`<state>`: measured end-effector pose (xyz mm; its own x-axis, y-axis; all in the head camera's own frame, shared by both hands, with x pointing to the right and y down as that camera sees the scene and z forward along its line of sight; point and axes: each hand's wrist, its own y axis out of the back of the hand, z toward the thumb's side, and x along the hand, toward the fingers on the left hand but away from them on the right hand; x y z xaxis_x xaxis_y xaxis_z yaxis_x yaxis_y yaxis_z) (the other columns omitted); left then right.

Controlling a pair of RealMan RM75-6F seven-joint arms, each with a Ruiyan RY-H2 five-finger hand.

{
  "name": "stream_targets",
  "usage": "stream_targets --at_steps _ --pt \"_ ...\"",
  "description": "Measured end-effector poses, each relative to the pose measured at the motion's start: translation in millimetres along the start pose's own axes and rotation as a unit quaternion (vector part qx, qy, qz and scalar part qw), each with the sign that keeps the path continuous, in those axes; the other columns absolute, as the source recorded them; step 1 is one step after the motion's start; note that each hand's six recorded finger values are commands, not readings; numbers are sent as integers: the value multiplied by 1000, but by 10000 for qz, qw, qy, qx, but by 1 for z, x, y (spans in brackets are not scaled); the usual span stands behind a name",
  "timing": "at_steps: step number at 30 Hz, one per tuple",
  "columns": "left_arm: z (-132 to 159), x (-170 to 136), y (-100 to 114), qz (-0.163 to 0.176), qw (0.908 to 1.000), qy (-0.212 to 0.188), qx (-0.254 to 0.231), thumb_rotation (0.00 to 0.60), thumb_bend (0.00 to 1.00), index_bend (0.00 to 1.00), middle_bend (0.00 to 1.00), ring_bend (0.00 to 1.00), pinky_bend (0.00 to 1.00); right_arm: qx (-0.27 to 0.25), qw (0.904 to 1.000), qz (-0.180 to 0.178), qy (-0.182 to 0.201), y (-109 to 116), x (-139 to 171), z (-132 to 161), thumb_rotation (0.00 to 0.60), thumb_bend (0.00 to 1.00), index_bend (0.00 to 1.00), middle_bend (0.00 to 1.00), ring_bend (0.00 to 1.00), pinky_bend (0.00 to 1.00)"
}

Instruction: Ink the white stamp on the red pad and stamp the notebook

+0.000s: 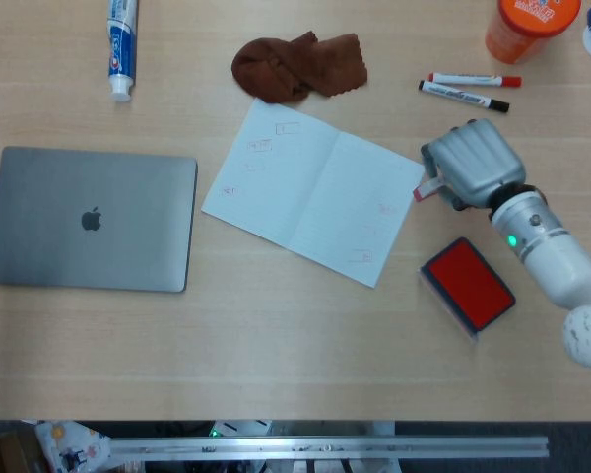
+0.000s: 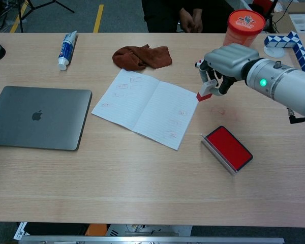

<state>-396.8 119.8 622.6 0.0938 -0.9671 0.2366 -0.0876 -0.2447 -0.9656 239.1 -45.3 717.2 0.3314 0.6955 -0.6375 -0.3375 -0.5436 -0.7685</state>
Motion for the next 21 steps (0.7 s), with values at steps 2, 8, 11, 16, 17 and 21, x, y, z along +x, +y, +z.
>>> stream_targets --at_steps 2,8,11,16,17,21 --pt "0 0 0 -7 10000 0 3 600 262 0 0 0 45 42 10000 27 6 2 -10 9 600 451 758 633 469 435" --pt "-2 -2 1 -13 10000 10 -3 600 262 0 0 0 45 173 9998 58 -10 4 -33 33 600 452 761 635 469 435" --pt "-4 -3 1 -20 10000 25 10 600 262 0 0 0 45 202 9997 100 -31 4 -42 41 600 452 766 638 470 436" --pt "-7 -5 2 -22 10000 59 18 600 262 0 0 0 45 254 9996 141 -56 1 -55 52 600 453 770 642 474 435" --pt "-7 -5 2 -26 10000 69 19 600 262 0 0 0 45 270 9995 156 -59 -1 -59 55 600 453 770 642 474 435" --pt "-9 -6 1 -54 9999 95 22 600 262 0 0 0 45 337 9992 224 -68 -6 -68 64 600 454 772 643 474 435"
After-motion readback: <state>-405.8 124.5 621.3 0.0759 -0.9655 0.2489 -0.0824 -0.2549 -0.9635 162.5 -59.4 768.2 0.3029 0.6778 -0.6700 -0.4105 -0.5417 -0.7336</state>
